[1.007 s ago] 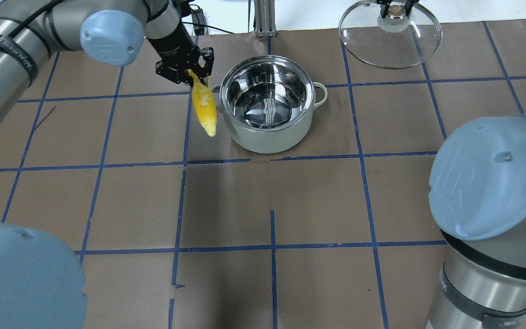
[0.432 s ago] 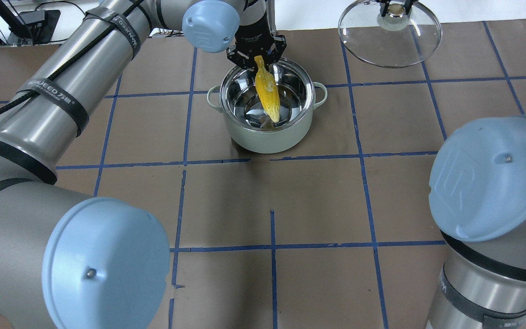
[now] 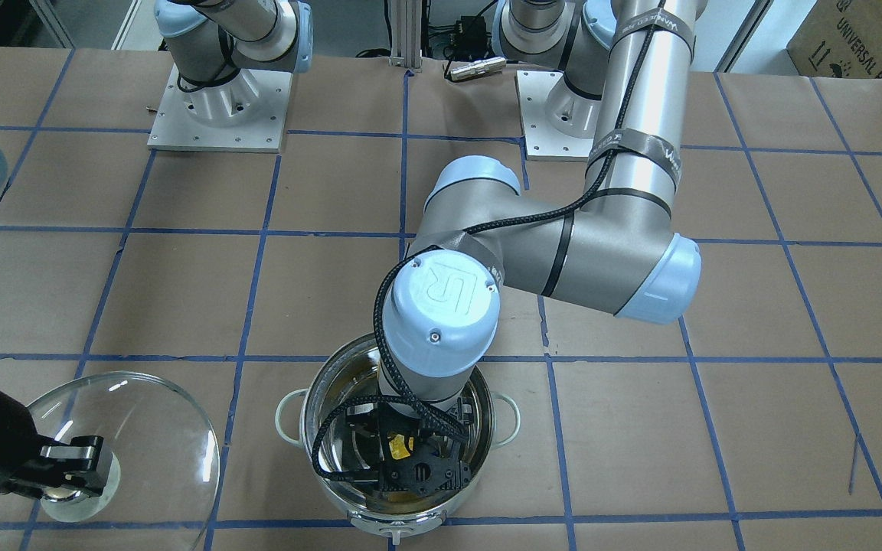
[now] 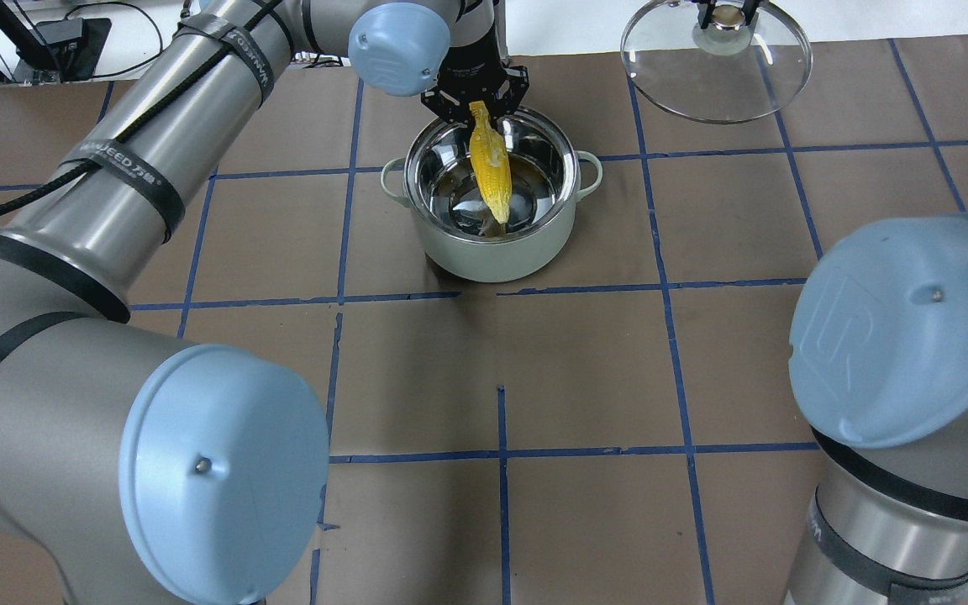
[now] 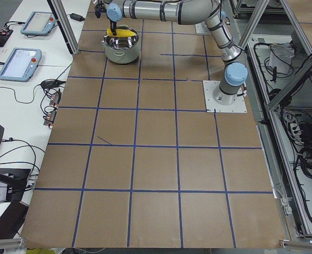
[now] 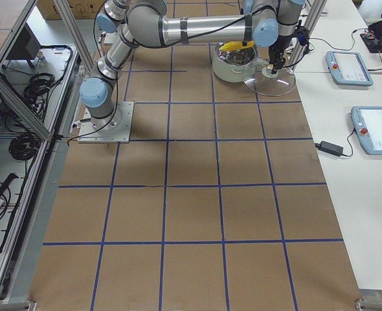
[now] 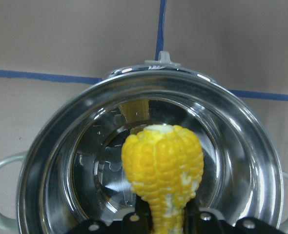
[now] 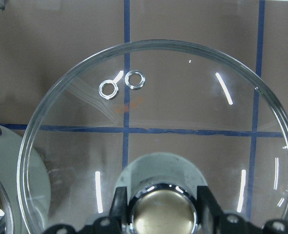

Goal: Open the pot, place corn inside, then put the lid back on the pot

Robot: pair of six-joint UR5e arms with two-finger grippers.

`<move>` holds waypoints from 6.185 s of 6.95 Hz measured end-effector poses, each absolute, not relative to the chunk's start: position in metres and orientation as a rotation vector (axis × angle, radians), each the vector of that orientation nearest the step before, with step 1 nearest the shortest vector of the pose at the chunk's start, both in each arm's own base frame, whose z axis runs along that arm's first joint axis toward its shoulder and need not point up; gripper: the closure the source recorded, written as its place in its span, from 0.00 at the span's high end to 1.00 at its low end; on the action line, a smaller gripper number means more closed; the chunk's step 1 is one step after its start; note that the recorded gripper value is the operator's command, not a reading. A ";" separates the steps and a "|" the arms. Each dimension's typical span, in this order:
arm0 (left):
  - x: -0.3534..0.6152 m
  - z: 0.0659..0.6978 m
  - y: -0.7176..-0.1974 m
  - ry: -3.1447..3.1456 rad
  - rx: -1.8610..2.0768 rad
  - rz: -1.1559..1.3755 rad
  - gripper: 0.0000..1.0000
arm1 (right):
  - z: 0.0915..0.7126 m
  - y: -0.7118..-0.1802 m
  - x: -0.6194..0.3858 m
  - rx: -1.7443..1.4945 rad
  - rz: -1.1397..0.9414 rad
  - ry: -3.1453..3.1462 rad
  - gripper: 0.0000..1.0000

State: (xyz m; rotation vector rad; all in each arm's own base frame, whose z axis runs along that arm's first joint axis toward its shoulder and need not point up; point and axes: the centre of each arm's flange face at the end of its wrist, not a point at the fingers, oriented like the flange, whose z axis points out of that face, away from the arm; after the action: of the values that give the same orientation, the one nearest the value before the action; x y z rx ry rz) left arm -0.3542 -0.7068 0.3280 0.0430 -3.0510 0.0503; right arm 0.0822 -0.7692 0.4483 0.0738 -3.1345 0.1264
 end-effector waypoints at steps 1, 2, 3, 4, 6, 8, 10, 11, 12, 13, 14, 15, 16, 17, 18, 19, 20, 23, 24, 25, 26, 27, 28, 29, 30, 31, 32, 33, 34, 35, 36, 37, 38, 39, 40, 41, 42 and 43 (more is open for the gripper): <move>-0.355 0.320 -0.708 -3.054 0.030 0.032 1.00 | 0.449 -0.769 0.085 0.079 0.127 -3.134 0.04; -0.353 0.321 -0.709 -3.053 0.023 0.029 1.00 | 0.448 -0.768 0.088 0.084 0.125 -3.134 0.04; -0.351 0.327 -0.708 -3.052 0.013 0.035 1.00 | 0.447 -0.768 0.090 0.085 0.123 -3.133 0.04; -0.345 0.336 -0.707 -3.052 0.001 0.038 1.00 | 0.447 -0.768 0.092 0.080 0.122 -3.133 0.04; -0.298 0.377 -0.702 -3.062 -0.058 0.025 1.00 | 0.444 -0.764 0.119 0.058 0.118 -3.137 0.04; -0.226 0.430 -0.674 -3.088 -0.124 -0.024 1.00 | 0.440 -0.756 0.163 0.043 0.119 -3.140 0.04; -0.151 0.485 -0.611 -3.135 -0.069 -0.057 1.00 | 0.432 -0.746 0.210 0.021 0.127 -3.113 0.04; -0.125 0.502 -0.576 -3.139 -0.049 -0.051 1.00 | 0.428 -0.741 0.237 0.007 0.150 -3.097 0.04; -0.114 0.514 -0.547 -3.146 -0.038 -0.035 1.00 | 0.424 -0.732 0.268 0.005 0.160 -3.091 0.04; -0.111 0.521 -0.530 -3.150 -0.035 -0.023 1.00 | 0.420 -0.721 0.299 0.021 0.156 -3.091 0.04; -0.112 0.527 -0.522 -3.152 -0.035 -0.011 1.00 | 0.413 -0.710 0.327 0.036 0.143 -3.091 0.04; -0.112 0.529 -0.521 -3.150 -0.039 -0.007 1.00 | 0.402 -0.699 0.351 0.051 0.119 -3.090 0.03; -0.111 0.525 -0.525 -3.145 -0.044 -0.017 1.00 | 0.391 -0.688 0.368 0.066 0.086 -3.089 0.03; -0.110 0.519 -0.528 -3.139 -0.047 -0.032 1.00 | 0.381 -0.678 0.378 0.073 0.052 -3.088 0.03; -0.110 0.515 -0.528 -3.137 -0.048 -0.045 1.00 | 0.375 -0.672 0.382 0.075 0.031 -3.088 0.03; -0.110 0.512 -0.525 -3.139 -0.051 -0.059 1.00 | 0.374 -0.669 0.384 0.072 0.027 -3.089 0.03; -0.111 0.508 -0.519 -3.144 -0.049 -0.076 1.00 | 0.374 -0.668 0.385 0.065 0.030 -3.092 0.03; -0.109 0.506 -0.520 -3.140 -0.038 -0.080 1.00 | 0.373 -0.670 0.387 0.037 0.049 -3.099 0.03; -0.108 0.507 -0.521 -3.139 -0.039 -0.074 1.00 | 0.372 -0.670 0.387 0.033 0.051 -3.100 0.03; -0.108 0.507 -0.521 -3.138 -0.039 -0.072 1.00 | 0.371 -0.671 0.387 0.029 0.054 -3.100 0.03; -0.108 0.507 -0.521 -3.138 -0.039 -0.072 1.00 | 0.370 -0.672 0.388 0.025 0.061 -3.102 0.03; -0.107 0.506 -0.520 -3.138 -0.040 -0.076 1.00 | 0.369 -0.672 0.389 0.024 0.068 -3.104 0.03; -0.107 0.505 -0.519 -3.138 -0.040 -0.079 1.00 | 0.368 -0.673 0.389 0.023 0.070 -3.104 0.04; -0.107 0.505 -0.518 -3.138 -0.040 -0.081 1.00 | 0.366 -0.673 0.389 0.023 0.067 -3.103 0.04; -0.107 0.504 -0.518 -3.138 -0.040 -0.083 1.00 | 0.363 -0.674 0.390 0.024 0.062 -3.102 0.04; -0.107 0.504 -0.517 -3.138 -0.040 -0.083 1.00 | 0.360 -0.675 0.390 0.025 0.058 -3.101 0.15; -0.107 0.504 -0.517 -3.138 -0.040 -0.084 1.00 | 0.359 -0.675 0.390 0.025 0.055 -3.101 0.81; -0.107 0.504 -0.517 -3.139 -0.041 -0.084 1.00 | 0.359 -0.676 0.389 0.028 0.051 -3.103 1.00; -0.107 0.504 -0.516 -3.139 -0.041 -0.084 1.00 | 0.361 -0.676 0.388 0.033 0.047 -3.108 1.00; -0.107 0.504 -0.516 -3.139 -0.041 -0.084 1.00 | 0.370 -0.677 0.382 0.032 0.050 -3.123 1.00; -0.107 0.504 -0.516 -3.139 -0.041 -0.084 1.00 | 0.382 -0.680 0.372 0.024 0.058 -3.143 1.00; -0.107 0.504 -0.516 -3.140 -0.041 -0.085 1.00 | 0.395 -0.685 0.355 0.016 0.082 -3.154 1.00; -0.107 0.503 -0.516 -3.140 -0.041 -0.086 1.00 | 0.412 -0.692 0.331 0.027 0.122 -3.158 1.00; -0.107 0.504 -0.516 -3.141 -0.041 -0.085 1.00 | 0.431 -0.697 0.303 0.056 0.163 -3.159 1.00; -0.107 0.504 -0.516 -3.141 -0.041 -0.084 1.00 | 0.452 -0.698 0.272 0.092 0.194 -3.158 1.00; -0.107 0.504 -0.516 -3.142 -0.041 -0.084 1.00 | 0.470 -0.697 0.240 0.119 0.206 -3.154 1.00; -0.107 0.504 -0.516 -3.143 -0.041 -0.084 1.00 | 0.485 -0.689 0.207 0.131 0.196 -3.155 1.00; -0.107 0.504 -0.515 -3.143 -0.041 -0.084 1.00 | 0.496 -0.673 0.175 0.116 0.181 -3.180 1.00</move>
State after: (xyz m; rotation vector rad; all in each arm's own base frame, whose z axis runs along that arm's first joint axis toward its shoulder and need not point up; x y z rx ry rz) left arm -0.1069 -0.5153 0.5041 -0.0409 -3.1432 -0.0839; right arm 0.1751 -0.6730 0.4963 0.1158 -3.1797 0.1810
